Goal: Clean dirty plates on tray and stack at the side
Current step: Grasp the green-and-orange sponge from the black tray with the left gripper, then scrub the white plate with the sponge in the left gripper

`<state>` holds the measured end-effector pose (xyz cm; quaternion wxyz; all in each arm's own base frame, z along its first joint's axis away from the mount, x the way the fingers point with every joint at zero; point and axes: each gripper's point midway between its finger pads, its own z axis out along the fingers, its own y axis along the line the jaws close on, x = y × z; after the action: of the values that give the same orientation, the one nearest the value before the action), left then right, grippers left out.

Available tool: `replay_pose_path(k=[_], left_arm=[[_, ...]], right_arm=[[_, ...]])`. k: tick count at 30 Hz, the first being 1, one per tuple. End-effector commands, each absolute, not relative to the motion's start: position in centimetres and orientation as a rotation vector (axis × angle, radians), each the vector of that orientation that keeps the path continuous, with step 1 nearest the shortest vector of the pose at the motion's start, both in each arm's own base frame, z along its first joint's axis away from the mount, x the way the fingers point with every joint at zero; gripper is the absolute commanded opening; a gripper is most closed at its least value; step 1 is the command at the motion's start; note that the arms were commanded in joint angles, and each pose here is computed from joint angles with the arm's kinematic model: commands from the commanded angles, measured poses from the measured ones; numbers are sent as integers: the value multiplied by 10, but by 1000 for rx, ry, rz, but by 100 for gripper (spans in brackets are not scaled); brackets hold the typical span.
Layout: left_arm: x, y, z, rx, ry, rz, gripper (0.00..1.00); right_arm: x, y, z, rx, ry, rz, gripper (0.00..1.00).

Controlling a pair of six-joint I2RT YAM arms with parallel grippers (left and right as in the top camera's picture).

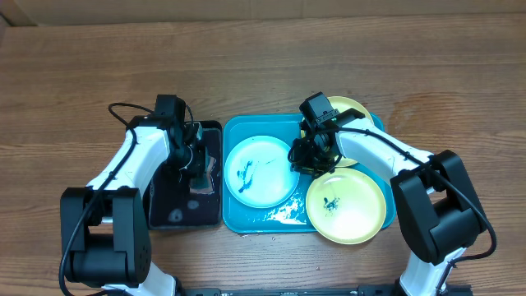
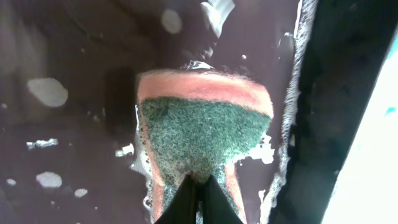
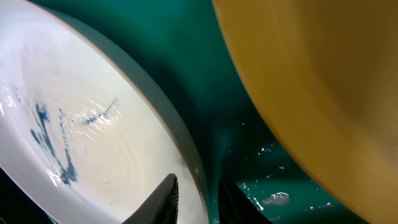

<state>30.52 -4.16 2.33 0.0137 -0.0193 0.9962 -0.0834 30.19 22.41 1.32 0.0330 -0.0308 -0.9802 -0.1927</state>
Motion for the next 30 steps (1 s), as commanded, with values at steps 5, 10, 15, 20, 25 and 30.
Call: replay_pose_path(k=[5, 10, 15, 20, 25, 30], left_arm=[[318, -57, 41, -35, 3029, -408, 4], [339, -57, 84, -134, 2932, -403, 4], [348, -55, 148, -105, 2794, -389, 4], [340, -60, 163, -91, 2775, -396, 4], [329, -91, 150, 76, 2834, -407, 4], [324, -135, 126, 275, 2884, -403, 4]], right_arm=[[304, 223, 13, -96, -3023, -581, 20], [302, 223, 12, -98, -3019, -576, 9], [303, 223, 12, -94, -3021, -578, 4], [306, 224, 13, -82, -3033, -592, 4], [303, 224, 13, -50, -3030, -584, 4], [297, 230, 12, -14, -3022, -577, 4]])
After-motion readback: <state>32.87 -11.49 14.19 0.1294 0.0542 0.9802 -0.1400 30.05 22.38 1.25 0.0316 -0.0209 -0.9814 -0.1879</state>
